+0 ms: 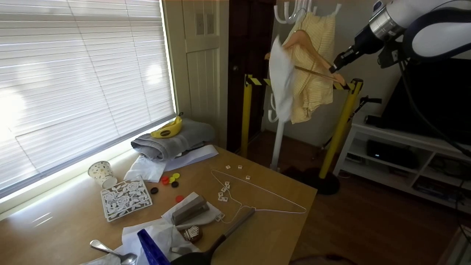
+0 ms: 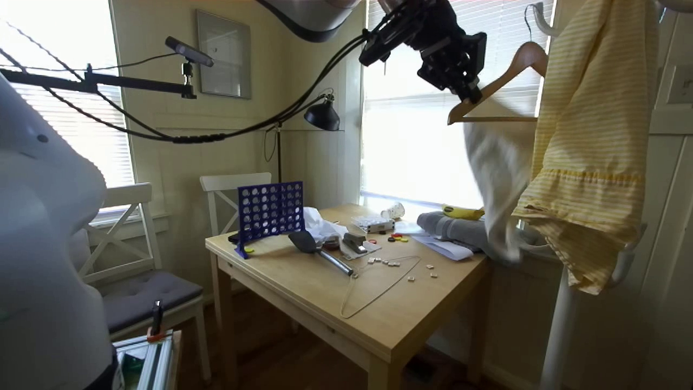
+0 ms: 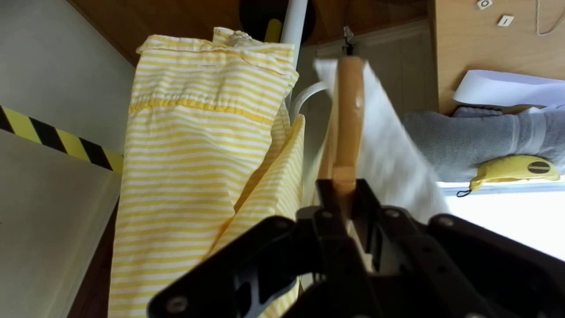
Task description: Place two clothes hangers on the table
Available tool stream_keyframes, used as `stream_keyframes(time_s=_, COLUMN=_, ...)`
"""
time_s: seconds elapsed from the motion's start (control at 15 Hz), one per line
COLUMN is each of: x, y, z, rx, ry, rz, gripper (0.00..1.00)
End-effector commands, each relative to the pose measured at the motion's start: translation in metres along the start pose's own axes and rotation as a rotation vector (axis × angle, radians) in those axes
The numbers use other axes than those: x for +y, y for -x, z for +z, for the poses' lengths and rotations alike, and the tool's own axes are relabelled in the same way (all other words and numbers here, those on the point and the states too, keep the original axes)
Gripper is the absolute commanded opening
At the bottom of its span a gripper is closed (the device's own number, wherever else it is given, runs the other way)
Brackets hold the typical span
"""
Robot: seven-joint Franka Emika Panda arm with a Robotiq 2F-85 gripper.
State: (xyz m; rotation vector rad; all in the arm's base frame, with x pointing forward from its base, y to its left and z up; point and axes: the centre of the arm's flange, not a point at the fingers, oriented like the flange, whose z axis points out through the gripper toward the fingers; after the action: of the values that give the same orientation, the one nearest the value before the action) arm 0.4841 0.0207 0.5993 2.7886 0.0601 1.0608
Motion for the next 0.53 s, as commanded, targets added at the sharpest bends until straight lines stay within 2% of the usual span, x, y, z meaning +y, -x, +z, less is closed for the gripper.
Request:
stream_keyframes(time_s=0.0, x=-0.004, y=0.014, z=-0.009, rx=-0.011, ry=-0.017, rz=-0.002, gripper=0.04)
stream_keyframes(time_s=0.2, x=-0.01, y=0.017, z=-0.005, rx=-0.07, ry=-0.043, rz=-0.054, gripper=0.04)
stream_keyframes(time_s=0.47, x=-0.035, y=0.027, z=0.006, rx=-0.205, ry=-0.192, rz=-0.204, gripper=0.04)
